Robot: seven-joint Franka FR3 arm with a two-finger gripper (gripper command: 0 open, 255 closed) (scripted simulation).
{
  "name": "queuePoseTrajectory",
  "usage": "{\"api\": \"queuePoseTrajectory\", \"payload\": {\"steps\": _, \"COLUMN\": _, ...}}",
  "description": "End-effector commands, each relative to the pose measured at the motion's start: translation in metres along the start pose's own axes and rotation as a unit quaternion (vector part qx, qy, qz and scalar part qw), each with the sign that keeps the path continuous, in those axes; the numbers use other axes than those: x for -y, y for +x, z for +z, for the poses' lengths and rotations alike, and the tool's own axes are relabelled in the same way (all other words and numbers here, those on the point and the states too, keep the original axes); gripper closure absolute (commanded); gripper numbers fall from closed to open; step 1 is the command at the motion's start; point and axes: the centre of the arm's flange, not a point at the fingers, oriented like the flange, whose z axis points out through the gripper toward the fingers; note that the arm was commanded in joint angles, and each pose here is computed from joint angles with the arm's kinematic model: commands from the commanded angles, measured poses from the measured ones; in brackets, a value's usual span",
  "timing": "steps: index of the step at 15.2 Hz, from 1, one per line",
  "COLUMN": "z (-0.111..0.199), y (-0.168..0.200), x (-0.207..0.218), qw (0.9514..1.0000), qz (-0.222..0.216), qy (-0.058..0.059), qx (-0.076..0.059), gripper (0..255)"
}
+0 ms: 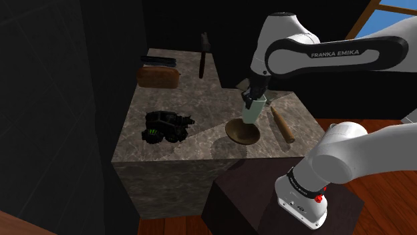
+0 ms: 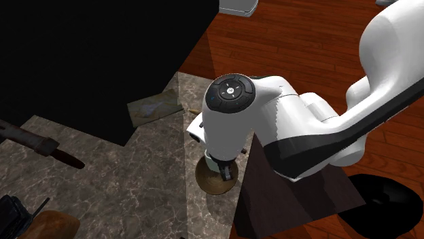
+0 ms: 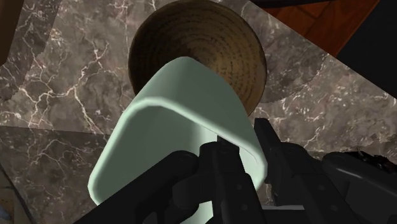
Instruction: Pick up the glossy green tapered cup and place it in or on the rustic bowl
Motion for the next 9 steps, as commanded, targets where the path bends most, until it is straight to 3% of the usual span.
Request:
{"api": "queuePoseTrajectory", "payload": {"steps": 1, "z": 0.011, "y": -0.001, "x": 0.001, "qw": 1.0, "qz": 0.0, "qy": 0.0, "qx": -0.001, "gripper": 255}}
{"api": "queuePoseTrajectory", "payload": {"steps": 9, "z": 0.053, "y": 0.0, "x": 0.002, "qw": 1.0, "qz": 0.0, "qy": 0.0, "qx": -0.001, "gripper": 255}}
